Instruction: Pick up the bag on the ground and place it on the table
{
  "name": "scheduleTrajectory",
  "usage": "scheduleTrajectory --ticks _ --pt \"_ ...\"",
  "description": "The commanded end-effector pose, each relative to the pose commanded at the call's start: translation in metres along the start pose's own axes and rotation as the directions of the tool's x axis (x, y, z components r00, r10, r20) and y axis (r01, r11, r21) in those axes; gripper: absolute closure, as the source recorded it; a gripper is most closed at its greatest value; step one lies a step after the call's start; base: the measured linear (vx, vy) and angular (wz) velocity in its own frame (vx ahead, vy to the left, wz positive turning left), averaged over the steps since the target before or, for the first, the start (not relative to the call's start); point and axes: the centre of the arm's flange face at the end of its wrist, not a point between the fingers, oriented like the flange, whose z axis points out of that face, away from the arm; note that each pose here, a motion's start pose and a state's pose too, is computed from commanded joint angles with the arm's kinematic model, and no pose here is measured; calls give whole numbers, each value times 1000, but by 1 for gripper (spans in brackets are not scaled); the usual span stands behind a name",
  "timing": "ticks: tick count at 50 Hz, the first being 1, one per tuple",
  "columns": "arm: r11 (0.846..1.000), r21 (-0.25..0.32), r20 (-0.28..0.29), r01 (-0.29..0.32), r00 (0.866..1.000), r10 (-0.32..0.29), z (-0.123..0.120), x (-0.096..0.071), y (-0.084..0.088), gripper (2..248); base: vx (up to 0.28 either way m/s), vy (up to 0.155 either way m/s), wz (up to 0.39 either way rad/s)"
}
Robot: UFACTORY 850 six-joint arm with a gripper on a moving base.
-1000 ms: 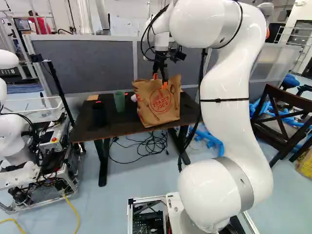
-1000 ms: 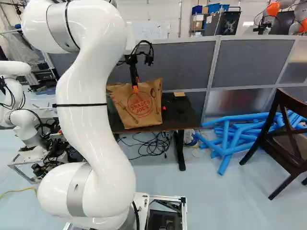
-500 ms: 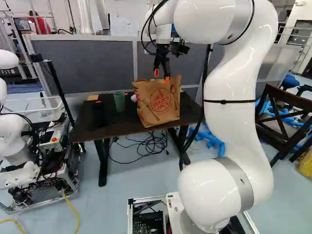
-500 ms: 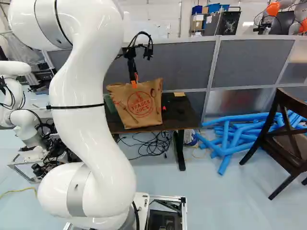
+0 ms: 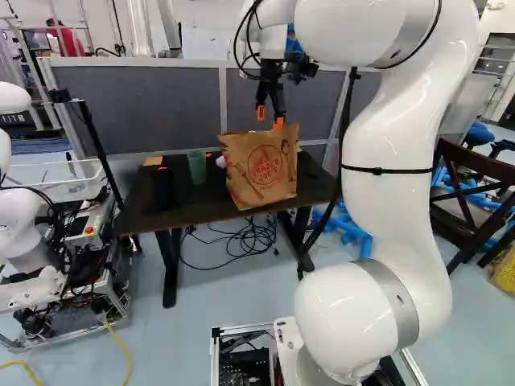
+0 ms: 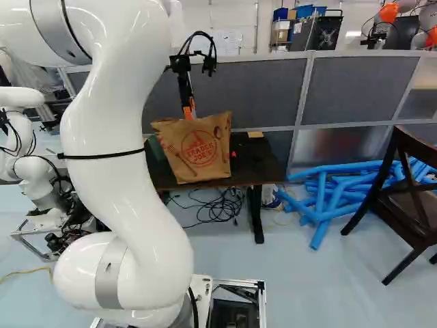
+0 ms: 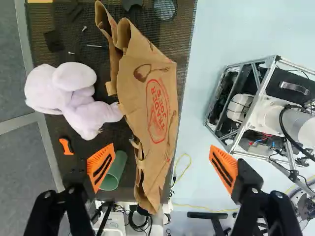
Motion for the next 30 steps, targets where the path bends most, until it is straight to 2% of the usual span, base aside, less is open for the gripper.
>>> scheduleTrajectory --ticks 20,30 --pt "1000 2 0 0 1000 0 -3 0 1 3 -1 0 0" --pt "1000 2 0 0 1000 0 -3 0 1 3 -70 0 2"
